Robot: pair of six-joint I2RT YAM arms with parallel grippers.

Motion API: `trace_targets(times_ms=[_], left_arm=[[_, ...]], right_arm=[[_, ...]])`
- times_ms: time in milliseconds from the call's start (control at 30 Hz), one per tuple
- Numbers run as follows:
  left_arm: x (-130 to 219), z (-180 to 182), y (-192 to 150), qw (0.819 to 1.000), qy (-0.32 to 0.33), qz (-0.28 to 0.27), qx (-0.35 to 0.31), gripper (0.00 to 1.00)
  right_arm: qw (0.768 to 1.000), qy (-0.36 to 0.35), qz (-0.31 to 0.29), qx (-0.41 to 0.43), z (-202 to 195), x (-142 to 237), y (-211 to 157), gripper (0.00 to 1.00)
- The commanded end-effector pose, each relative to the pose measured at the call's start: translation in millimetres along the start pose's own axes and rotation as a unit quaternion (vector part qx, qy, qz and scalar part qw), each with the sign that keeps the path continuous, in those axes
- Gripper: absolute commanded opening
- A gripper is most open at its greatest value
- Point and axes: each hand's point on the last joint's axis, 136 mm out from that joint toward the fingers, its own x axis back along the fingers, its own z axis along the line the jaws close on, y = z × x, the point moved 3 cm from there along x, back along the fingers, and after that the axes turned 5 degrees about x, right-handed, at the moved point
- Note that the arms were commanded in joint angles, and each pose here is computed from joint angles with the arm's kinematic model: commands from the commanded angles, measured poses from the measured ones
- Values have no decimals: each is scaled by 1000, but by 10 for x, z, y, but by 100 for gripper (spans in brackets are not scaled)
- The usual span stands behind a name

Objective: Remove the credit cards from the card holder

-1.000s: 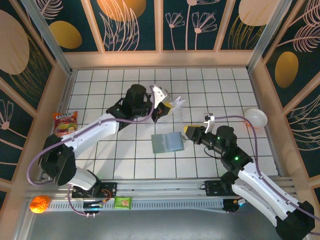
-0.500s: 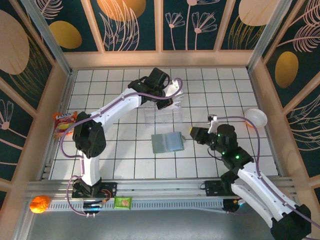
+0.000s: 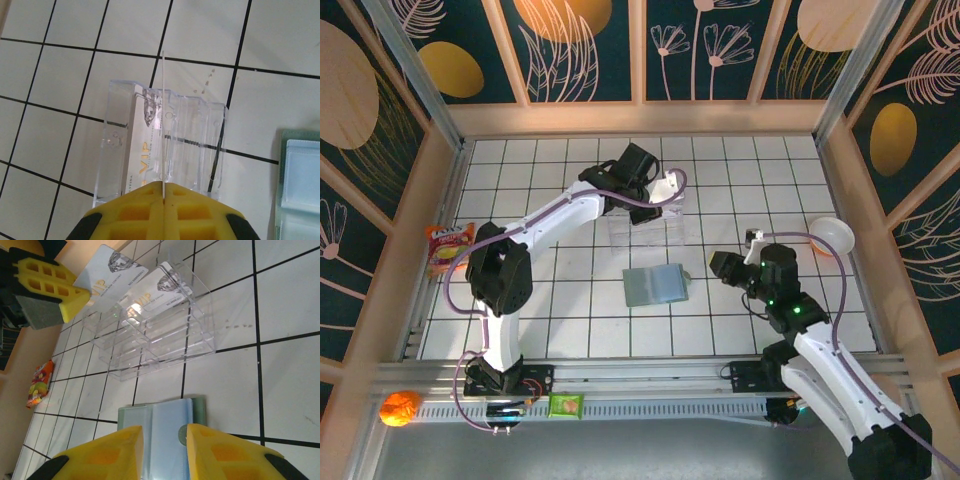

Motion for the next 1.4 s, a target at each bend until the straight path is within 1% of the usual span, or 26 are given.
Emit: trace_targets(times_ms=[0, 100, 533, 767, 1100, 1367], left_arm=[[-152, -17, -88, 1000, 2, 16, -25, 0], [-181, 15, -127, 999, 13, 26, -35, 0], [-245, 29, -127, 996, 48, 21, -68, 0], [-316, 2, -144, 996, 38, 25, -71, 0], [-410, 103, -217, 994, 74, 38, -77, 0], [-435, 63, -256, 994, 66, 39, -76, 0]], right_arm=[[1000, 11, -9, 4, 76, 37, 119, 30], [1000, 10, -8, -3, 56, 25, 126, 30], [1000, 8, -1, -15, 27, -24, 136, 30], [1000, 8, 2, -16, 20, -31, 132, 30], [1000, 10, 5, -17, 12, -37, 118, 30], [1000, 12, 5, -19, 12, -40, 123, 31]])
